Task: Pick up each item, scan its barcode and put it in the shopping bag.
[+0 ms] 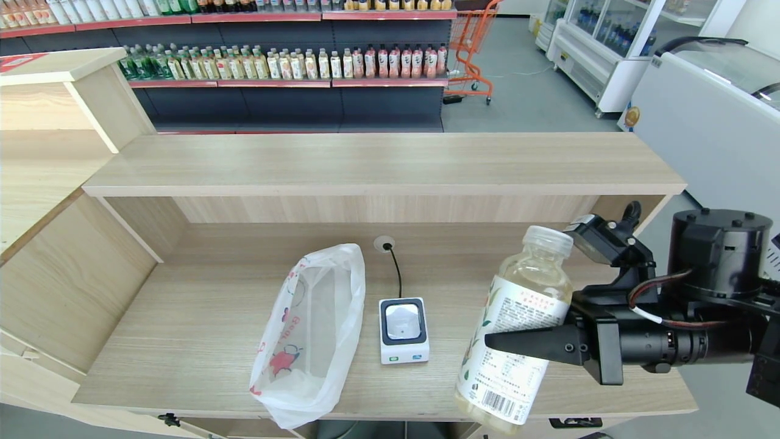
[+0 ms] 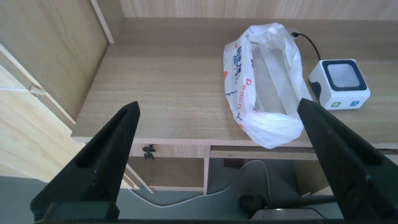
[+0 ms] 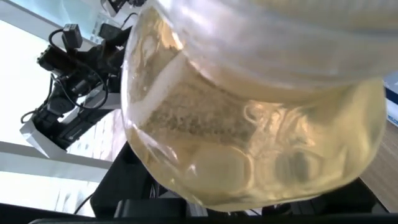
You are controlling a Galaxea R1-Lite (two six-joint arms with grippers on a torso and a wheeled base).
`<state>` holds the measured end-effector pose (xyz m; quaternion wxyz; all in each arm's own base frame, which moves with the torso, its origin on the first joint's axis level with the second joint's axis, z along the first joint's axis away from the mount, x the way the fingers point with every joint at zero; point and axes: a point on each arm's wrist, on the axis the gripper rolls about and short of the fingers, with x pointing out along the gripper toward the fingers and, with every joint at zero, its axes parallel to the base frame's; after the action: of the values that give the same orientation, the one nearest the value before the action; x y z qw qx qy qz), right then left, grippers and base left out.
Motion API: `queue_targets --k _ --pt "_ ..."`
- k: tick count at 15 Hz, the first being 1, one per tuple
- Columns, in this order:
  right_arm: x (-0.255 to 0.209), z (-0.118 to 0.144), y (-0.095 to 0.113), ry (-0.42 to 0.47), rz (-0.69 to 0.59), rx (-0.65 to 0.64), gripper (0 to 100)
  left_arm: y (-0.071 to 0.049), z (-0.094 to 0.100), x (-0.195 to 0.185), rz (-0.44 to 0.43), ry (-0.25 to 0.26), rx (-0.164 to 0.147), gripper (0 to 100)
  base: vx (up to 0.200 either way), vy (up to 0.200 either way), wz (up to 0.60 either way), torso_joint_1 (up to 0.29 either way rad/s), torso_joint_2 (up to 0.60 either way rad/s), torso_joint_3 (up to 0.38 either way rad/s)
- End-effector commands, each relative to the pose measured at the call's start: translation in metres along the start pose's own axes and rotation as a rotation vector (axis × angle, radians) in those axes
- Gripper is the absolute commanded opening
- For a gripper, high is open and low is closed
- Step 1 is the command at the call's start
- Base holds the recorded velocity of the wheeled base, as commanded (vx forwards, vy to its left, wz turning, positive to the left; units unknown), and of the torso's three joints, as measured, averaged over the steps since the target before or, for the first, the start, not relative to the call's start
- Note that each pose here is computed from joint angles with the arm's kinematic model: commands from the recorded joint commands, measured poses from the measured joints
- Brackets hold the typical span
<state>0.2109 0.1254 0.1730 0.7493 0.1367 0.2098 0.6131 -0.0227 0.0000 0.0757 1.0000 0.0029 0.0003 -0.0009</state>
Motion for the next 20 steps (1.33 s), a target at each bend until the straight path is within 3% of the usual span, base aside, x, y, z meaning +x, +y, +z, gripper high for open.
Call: queue_targets --k 1,3,5,7,10,14,16,18,20 --pt "-0.001 0.0 0.0 -0.004 -0.002 -0.005 0 0.0 0.0 0.0 0.0 -0.001 0.0 100 0.0 0.0 0.0 0.0 0.0 0.0" --pt "-0.009 0.006 -0.005 -0.041 -0.071 -0.113 0 0.0 0.0 0.0 0.0 -0.001 0.0 100 0.0 0.0 0.0 0.0 0.0 0.0" --pt "-0.039 0.006 -0.025 -0.049 -0.235 -0.441 0 0.0 0.0 0.0 0.0 -0.001 0.0 100 0.0 0.0 0.0 0.0 0.0 0.0" --pt "-0.072 -0.003 -0.035 -0.023 -0.365 -0.641 0 0.0 0.0 0.0 0.0 -0.001 0.0 100 0.0 0.0 0.0 0.0 0.0 0.0" --pt "-0.092 -0.002 -0.026 -0.042 -0.462 -0.729 0 0.0 0.0 0.0 0.0 -0.001 0.0 100 0.0 0.0 0.0 0.0 0.0 0.0" --pt "-0.107 -0.005 -0.024 0.009 -0.717 -0.866 0 0.0 0.0 0.0 0.0 -0.001 0.0 100 0.0 0.0 0.0 0.0 0.0 0.0" --pt "-0.104 0.003 -0.029 0.014 -0.746 -1.044 0 0.0 0.0 0.0 0.0 -0.001 0.0 100 0.0 0.0 0.0 0.0 0.0 0.0" --pt "-0.088 0.006 -0.033 0.011 -0.692 -1.208 0 0.0 0.0 0.0 0.0 -0.001 0.0 100 0.0 0.0 0.0 0.0 0.0 0.0" --pt "-0.078 0.0 -0.044 0.074 -0.611 -1.397 0 0.0 0.0 0.0 0.0 -0.001 0.0 100 0.0 0.0 0.0 0.0 0.0 0.0"
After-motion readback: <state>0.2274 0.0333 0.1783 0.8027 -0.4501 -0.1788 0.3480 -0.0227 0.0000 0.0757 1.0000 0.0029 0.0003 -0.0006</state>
